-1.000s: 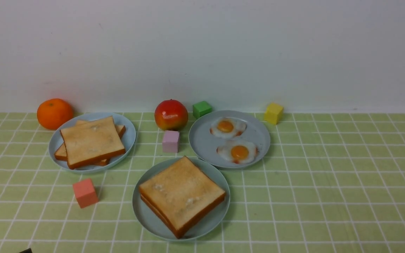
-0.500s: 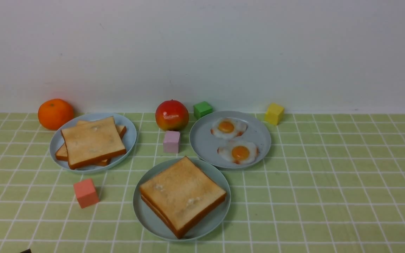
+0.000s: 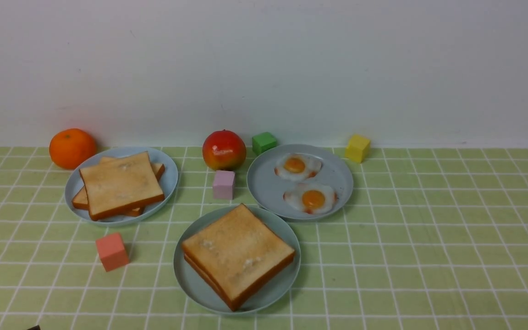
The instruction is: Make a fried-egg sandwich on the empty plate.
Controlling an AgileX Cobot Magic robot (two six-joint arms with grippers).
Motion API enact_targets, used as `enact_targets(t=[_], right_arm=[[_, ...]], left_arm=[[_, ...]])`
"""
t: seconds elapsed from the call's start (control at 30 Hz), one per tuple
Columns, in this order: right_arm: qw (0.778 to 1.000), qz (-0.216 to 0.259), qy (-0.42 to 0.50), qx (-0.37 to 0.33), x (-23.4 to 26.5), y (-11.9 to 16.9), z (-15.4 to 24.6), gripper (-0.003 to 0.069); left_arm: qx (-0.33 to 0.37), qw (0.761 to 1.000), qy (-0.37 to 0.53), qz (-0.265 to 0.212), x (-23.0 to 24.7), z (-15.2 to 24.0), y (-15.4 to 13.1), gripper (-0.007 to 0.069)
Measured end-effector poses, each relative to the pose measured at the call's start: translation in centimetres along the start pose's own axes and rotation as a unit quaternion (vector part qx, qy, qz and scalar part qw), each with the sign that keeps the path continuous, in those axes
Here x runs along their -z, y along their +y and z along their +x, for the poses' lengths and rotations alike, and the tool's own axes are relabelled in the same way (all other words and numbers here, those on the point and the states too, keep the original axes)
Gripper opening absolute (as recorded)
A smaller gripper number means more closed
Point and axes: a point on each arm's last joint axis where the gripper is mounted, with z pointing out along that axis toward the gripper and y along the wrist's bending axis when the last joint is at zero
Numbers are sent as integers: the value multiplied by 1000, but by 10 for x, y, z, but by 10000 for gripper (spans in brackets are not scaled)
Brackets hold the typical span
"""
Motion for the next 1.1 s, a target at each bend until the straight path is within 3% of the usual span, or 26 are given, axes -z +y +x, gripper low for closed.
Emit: enact_targets(t=[0.67, 0.83, 0.87, 0.9, 1.1], right_arm=[[1000, -1, 1, -1, 0, 0, 0, -3], [1000, -1, 1, -2, 0, 0, 0, -1], [1000, -1, 1, -2, 0, 0, 0, 0], [1000, -1, 1, -2, 0, 0, 0, 1], [1000, -1, 2, -2, 0, 0, 0, 3]], left_arm=[[-10, 1000, 0, 2, 0, 0, 0, 15], [25, 998, -23, -55, 8, -4, 11, -9], [34, 993, -39, -102, 17, -7, 19, -13], [33, 993, -39, -103, 18, -7, 19, -13], [36, 955, -96, -278, 55, -9, 35, -13]])
